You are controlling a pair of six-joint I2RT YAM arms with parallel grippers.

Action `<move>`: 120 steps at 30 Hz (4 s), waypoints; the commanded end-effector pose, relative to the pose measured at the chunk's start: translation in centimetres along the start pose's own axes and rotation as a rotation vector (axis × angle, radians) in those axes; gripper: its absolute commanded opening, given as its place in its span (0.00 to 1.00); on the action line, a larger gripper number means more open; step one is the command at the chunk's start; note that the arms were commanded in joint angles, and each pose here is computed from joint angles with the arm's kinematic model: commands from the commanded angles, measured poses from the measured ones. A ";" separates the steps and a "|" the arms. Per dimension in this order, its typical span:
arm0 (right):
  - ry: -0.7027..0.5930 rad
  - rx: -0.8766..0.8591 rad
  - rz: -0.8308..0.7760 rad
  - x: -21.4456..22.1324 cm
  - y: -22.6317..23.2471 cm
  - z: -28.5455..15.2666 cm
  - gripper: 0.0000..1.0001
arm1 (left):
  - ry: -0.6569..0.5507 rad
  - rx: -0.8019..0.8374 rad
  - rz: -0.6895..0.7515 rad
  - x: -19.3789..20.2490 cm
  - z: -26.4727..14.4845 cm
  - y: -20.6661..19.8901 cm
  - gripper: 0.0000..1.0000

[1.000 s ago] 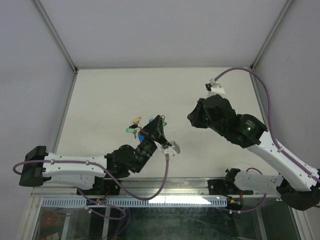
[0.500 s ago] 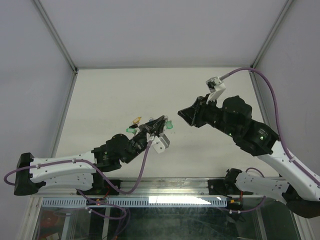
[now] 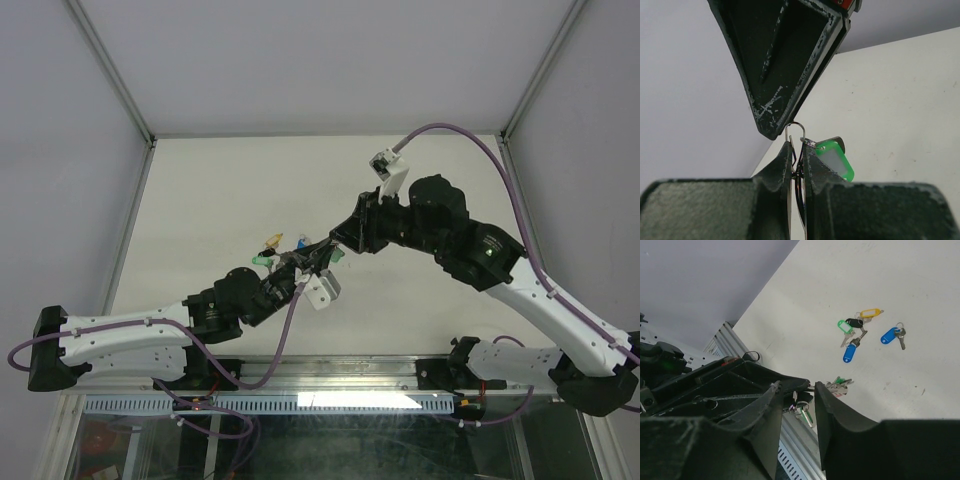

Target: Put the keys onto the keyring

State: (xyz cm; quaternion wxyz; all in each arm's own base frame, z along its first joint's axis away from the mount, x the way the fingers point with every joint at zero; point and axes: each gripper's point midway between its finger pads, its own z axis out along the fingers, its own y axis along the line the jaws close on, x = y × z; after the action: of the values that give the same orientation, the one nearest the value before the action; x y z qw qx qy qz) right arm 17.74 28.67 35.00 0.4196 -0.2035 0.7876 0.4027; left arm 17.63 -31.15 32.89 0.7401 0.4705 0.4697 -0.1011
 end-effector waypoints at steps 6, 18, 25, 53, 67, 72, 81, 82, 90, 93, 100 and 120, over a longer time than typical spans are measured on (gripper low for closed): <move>-0.033 -0.061 -0.020 -1.5 1.6 -1.3 0.31 | -0.083 -0.085 -0.066 -3.0 -0.2 3.2 0.00; -0.002 -0.095 -0.006 -1.0 2.1 -0.1 0.16 | -0.082 -0.089 -0.066 -3.0 -0.3 3.4 0.00; 0.007 -0.099 -0.004 -0.8 2.1 -0.1 0.15 | -0.076 -0.099 -0.066 -2.9 -0.3 3.6 0.00; -0.212 0.071 -0.014 -6.6 0.6 -3.4 0.00 | -0.061 -0.150 -0.095 -2.5 -0.4 4.6 0.37; -0.216 0.016 -0.011 -6.2 1.4 -4.1 0.00 | -0.044 -0.147 -0.125 -1.7 0.4 4.7 0.29; -0.222 0.002 -0.007 -6.1 1.6 -4.4 0.00 | -0.038 -0.134 -0.130 -1.5 0.8 4.5 0.24; -0.210 -0.003 0.000 -5.6 1.6 -4.4 0.00 | -0.055 -0.112 -0.157 -1.7 1.0 4.6 0.08; -0.207 -0.002 0.001 -5.5 1.5 -4.4 0.00 | -0.059 -0.109 -0.160 -1.8 1.0 4.6 0.05; -0.213 0.007 0.001 -5.6 1.4 -4.5 0.00 | -0.066 -0.096 -0.167 -1.9 1.0 4.5 0.00; -0.214 0.012 0.002 -5.6 1.3 -4.6 0.00 | -0.065 -0.095 -0.171 -1.9 1.1 4.6 0.00; -0.214 0.026 0.002 -5.5 1.0 -4.8 0.00 | -0.056 -0.102 -0.179 -1.8 1.2 4.7 0.00; -0.247 0.165 0.017 -5.7 -1.6 -5.7 0.00 | -0.039 -0.100 -0.201 -1.3 1.7 5.3 0.00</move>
State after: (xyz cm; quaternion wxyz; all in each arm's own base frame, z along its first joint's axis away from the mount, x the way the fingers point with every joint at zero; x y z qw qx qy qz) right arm 18.59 24.77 38.77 0.4867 -0.1467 0.7779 0.3694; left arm 20.95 -30.52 34.34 0.7380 0.4097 0.5166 -0.1439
